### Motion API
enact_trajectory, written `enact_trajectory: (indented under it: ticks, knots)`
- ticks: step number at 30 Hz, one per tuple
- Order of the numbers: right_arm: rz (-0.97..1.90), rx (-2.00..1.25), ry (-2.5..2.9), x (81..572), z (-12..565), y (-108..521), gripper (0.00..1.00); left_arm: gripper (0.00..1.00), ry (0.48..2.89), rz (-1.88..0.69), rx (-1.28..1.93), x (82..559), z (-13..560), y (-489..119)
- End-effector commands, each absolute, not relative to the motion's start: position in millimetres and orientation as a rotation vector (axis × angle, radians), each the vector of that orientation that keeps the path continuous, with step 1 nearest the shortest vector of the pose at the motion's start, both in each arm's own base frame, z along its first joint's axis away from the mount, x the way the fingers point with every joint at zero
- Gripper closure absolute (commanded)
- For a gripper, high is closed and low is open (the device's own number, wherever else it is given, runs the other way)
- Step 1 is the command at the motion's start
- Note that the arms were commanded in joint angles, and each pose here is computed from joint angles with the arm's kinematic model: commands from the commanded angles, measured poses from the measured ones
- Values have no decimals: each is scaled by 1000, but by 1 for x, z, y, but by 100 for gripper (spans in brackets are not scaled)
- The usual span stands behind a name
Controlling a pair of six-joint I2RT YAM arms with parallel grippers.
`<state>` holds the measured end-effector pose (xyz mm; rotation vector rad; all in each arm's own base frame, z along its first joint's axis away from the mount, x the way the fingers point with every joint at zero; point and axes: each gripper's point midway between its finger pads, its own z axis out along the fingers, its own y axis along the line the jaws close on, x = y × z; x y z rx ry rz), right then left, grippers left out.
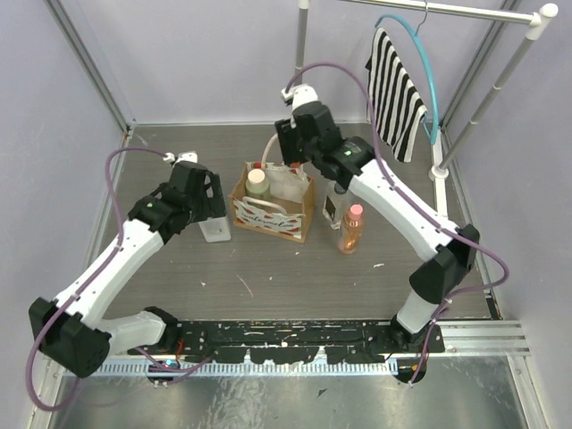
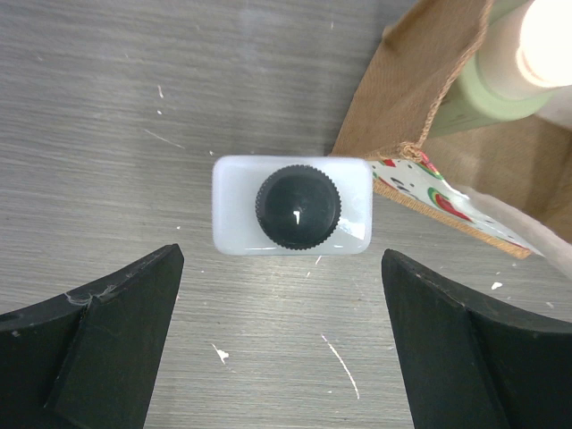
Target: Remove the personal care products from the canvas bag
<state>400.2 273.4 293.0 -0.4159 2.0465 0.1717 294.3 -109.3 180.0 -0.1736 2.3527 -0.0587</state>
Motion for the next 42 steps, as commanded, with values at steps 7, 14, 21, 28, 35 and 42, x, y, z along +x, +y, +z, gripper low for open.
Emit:
enact_trajectory:
  ticks: [7, 14, 21, 28, 35, 42]
  knots:
    - [74, -114, 1923, 453, 344, 192, 57, 1, 2091, -215, -106, 306, 291, -118]
    - [16, -96, 2013, 492, 287, 173, 59, 1, 2067, -333, 129, 346, 315, -167]
    - [-36, -82, 2125, 515, 230, 161, 59, 1, 2134, -431, 249, 365, 283, -203]
    - [-38, -77, 2170, 517, 202, 157, 55, 3, 2194, -479, 414, 364, 240, -232]
    - [-27, -63, 2187, 514, 194, 155, 55, 5, 2247, -495, 492, 363, 214, -247]
    - [-30, -60, 2207, 512, 187, 149, 55, 5, 2341, -427, 494, 373, 179, -246]
